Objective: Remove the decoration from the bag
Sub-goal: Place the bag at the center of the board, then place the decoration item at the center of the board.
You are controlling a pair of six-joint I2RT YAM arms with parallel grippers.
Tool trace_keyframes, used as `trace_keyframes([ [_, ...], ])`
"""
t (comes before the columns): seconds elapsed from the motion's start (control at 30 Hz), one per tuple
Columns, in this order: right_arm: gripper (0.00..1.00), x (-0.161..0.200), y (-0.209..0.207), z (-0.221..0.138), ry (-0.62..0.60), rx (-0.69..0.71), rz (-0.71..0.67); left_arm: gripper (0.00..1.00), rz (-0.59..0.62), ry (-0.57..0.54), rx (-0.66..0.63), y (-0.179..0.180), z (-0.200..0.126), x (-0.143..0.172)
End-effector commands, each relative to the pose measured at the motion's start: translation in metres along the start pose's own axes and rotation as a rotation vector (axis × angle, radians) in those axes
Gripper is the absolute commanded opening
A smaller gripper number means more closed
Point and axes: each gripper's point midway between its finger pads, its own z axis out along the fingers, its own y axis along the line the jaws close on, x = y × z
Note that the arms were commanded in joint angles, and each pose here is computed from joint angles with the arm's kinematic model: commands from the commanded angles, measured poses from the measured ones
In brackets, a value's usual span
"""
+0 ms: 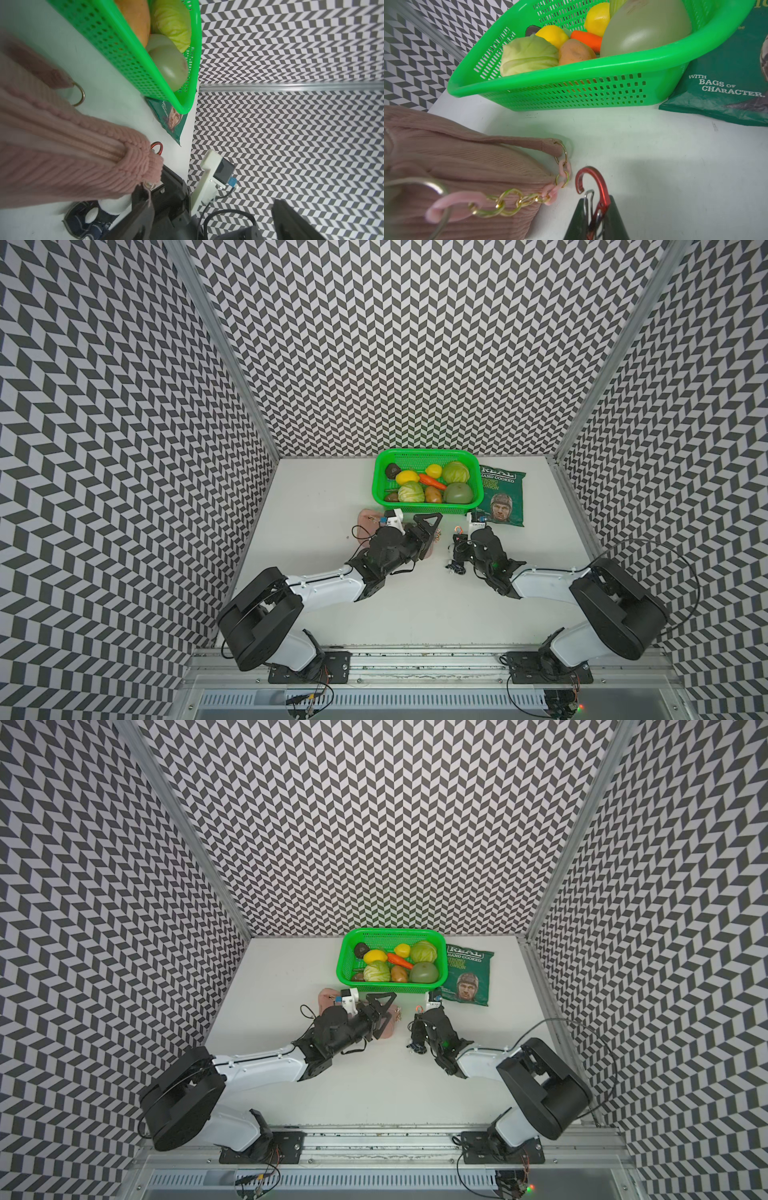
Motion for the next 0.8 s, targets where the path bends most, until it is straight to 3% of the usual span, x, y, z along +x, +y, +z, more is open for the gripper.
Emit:
trace_keyframes([
  [0.0, 0.16, -0.016, 0.003, 0.006, -0.041, -0.011, 0.016, 1.0, 0.063, -0.022, 0.031, -0.019, -0.011, -0.003],
  [0.17, 0.24, -0.021, -0.005, 0.009, -0.048, 0.019, 0.025, 1.0, 0.121, -0.057, 0.054, -0.041, -0.021, -0.011],
  [0.37, 0.6, -0.03, -0.002, 0.01, -0.055, 0.016, 0.026, 1.0, 0.182, -0.107, 0.053, -0.059, -0.033, -0.027],
  [0.53, 0.71, -0.045, 0.005, 0.0, -0.08, -0.006, 0.028, 1.0, 0.202, -0.16, 0.047, -0.066, -0.049, -0.052],
  [0.7, 0.83, -0.072, 0.01, -0.024, -0.147, -0.023, 0.064, 1.0, 0.299, -0.307, 0.012, -0.083, -0.079, -0.097],
  [0.77, 0.93, -0.084, 0.007, -0.036, -0.183, -0.011, 0.083, 1.0, 0.364, -0.395, -0.025, -0.092, -0.094, -0.118],
])
